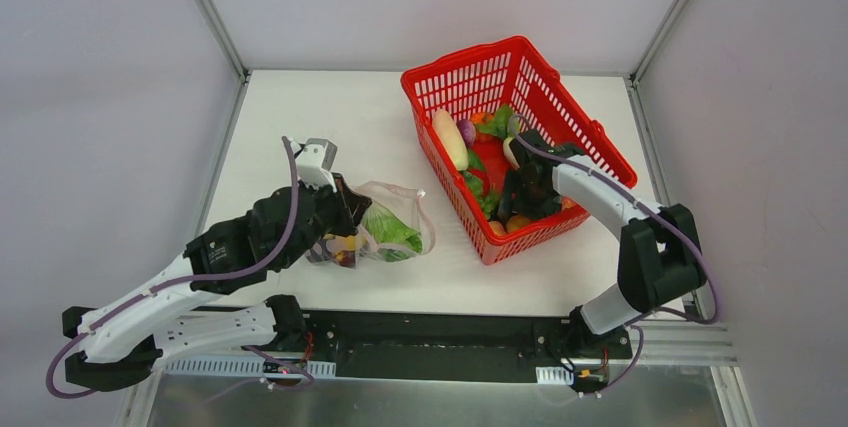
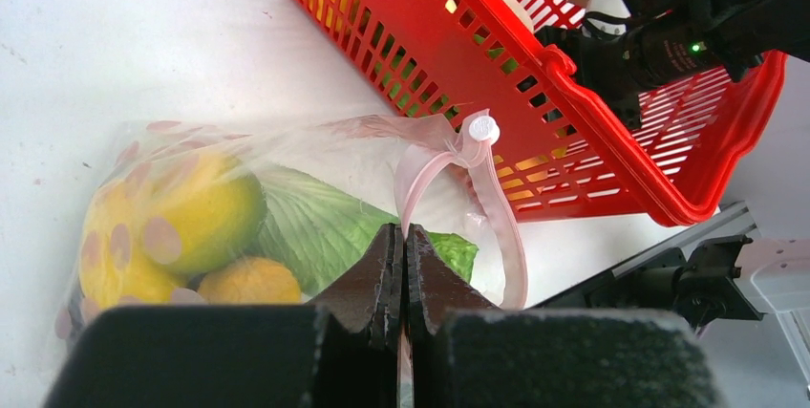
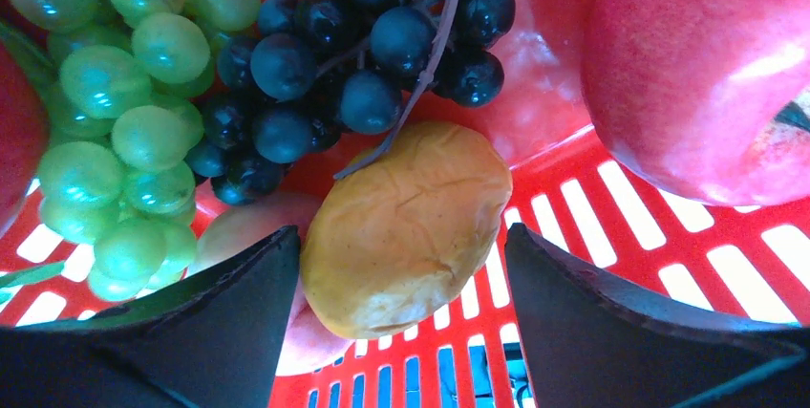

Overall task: Place the food in the zip-top bag and seal the zipper
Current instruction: Pick up the fake vegetable from the bin.

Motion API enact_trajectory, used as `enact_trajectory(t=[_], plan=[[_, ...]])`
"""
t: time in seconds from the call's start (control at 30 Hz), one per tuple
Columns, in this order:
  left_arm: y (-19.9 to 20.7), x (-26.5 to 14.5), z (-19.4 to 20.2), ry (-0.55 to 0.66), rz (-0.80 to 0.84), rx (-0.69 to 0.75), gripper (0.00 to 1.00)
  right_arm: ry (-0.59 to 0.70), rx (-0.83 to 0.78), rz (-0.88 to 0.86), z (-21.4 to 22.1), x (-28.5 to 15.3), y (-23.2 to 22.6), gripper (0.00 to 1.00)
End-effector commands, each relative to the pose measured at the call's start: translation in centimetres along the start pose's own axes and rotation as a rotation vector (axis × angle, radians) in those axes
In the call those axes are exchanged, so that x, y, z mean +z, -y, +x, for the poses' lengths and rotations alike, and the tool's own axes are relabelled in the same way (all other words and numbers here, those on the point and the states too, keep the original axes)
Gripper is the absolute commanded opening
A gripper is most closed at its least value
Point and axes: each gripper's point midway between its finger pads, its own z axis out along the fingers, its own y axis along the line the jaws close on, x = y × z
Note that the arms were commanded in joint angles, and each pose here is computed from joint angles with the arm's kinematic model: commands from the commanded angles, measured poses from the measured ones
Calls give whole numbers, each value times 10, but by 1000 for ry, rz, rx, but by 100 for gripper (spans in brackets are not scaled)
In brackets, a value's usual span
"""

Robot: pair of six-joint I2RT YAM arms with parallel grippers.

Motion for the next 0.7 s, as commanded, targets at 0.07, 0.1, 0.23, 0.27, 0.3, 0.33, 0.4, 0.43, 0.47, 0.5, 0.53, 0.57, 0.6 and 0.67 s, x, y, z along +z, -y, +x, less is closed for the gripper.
enact_trajectory(t=[0.07,0.1,0.23,0.27,0.3,0.33,0.4,0.43,0.47,0.5,0.53,0.57,0.6,0.67], plan=[[2,2,-10,41,8,-3,0,-131,-10,95,27,10,12,74],[2,1,-10,40,8,1,0,-128,-13,118,27,12,16,74],[0,-1,-13,46,2,4,0,-108,-12,170,24,13,24,62],[0,-1,-13,49,3,2,0,-98,-12,169,22,12,24,56],[0,0,-12,48,3,2,0,-87,-6,170,20,11,24,52],[0,0,-12,49,2,0,0,-74,-5,165,17,9,23,46],[0,0,-11,47,4,-2,0,-42,-4,152,10,4,20,41],[1,0,-12,46,5,-3,0,-18,1,145,4,-1,18,41],[1,0,-12,45,7,-2,0,8,7,126,-3,-7,14,40],[1,0,-12,45,7,-2,0,33,11,103,-9,-14,9,37],[1,0,-11,43,7,-1,0,65,19,76,-17,-22,4,36],[1,0,-11,43,7,-2,0,101,32,45,-24,-31,-1,35],[2,0,-11,43,8,-3,0,138,42,9,-31,-41,-7,35],[1,0,-11,42,7,-4,0,220,64,-50,-46,-58,-15,35]])
